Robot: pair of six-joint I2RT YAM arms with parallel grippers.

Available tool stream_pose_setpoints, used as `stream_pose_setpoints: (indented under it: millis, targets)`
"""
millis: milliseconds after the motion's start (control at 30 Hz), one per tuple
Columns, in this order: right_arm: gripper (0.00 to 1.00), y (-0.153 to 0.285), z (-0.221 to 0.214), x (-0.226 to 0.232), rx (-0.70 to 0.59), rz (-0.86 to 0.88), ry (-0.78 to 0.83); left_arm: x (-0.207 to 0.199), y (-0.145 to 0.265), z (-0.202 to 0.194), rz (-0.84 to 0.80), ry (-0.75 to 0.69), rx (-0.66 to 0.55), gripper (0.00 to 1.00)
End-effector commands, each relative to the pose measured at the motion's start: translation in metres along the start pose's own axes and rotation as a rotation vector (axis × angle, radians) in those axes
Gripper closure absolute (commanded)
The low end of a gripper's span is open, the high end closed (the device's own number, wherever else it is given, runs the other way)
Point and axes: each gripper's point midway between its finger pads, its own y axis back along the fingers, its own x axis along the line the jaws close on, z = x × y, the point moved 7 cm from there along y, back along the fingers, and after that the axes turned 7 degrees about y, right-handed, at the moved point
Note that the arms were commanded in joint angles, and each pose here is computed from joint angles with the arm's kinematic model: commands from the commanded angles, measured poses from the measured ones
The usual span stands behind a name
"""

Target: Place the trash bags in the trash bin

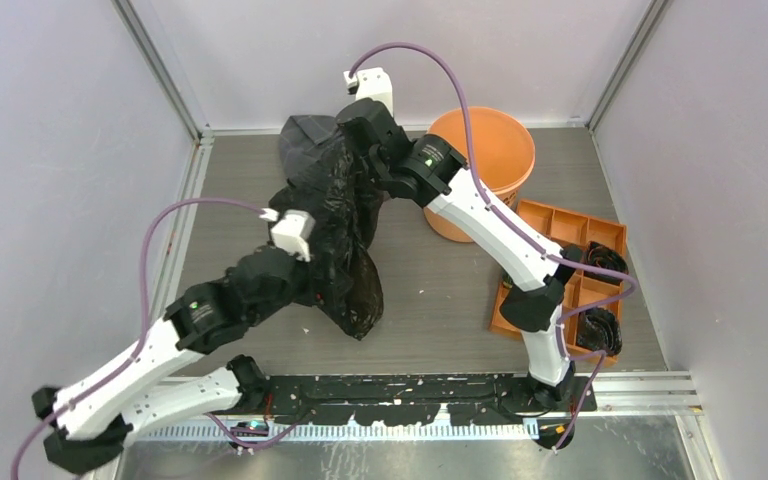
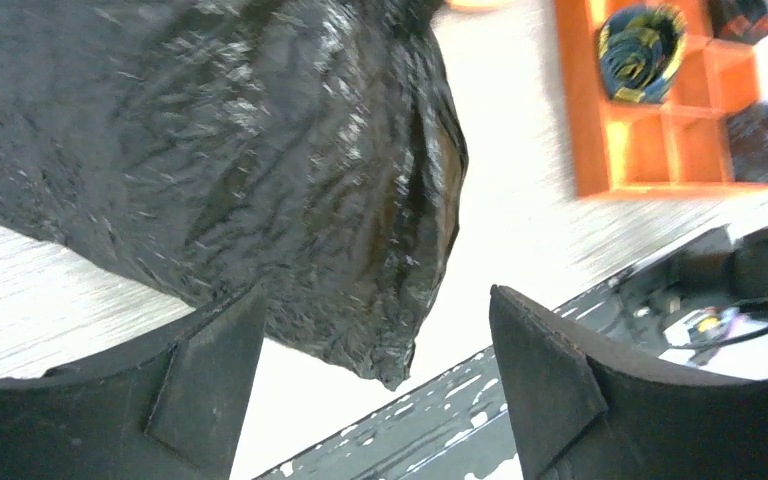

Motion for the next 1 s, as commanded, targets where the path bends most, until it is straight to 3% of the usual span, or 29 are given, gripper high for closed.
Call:
stream_pose_setpoints:
  millis: [0, 100, 300, 500, 767, 967]
  targets:
    - [0.99, 0.006, 0.012, -0.009, -0.027, 0.000, -0.031, -0.008, -0.009, 0.001, 0.182, -0.134, -0.078, 0.17]
    - [1.00, 0.008, 0.009, -0.011, -0.016, 0.001, -0.030, -0.007, -0.011, 0.000, 0.289, -0.196, -0.151, 0.16]
    - [1.00, 0.016, 0.008, -0.017, -0.014, 0.000, -0.038, -0.003, -0.026, -0.009, 0.367, -0.209, -0.169, 0.17]
    - [1.00, 0.026, 0.005, -0.026, -0.019, -0.006, -0.046, -0.013, -0.041, -0.014, 0.299, -0.227, -0.179, 0.26]
    - [1.00, 0.030, 0.004, -0.031, -0.022, -0.012, -0.048, -0.027, -0.062, -0.036, 0.259, -0.201, -0.088, 0.21]
    - [0.99, 0.028, 0.003, -0.030, -0.016, -0.009, -0.046, -0.019, -0.077, -0.048, 0.310, -0.179, -0.125, 0.14]
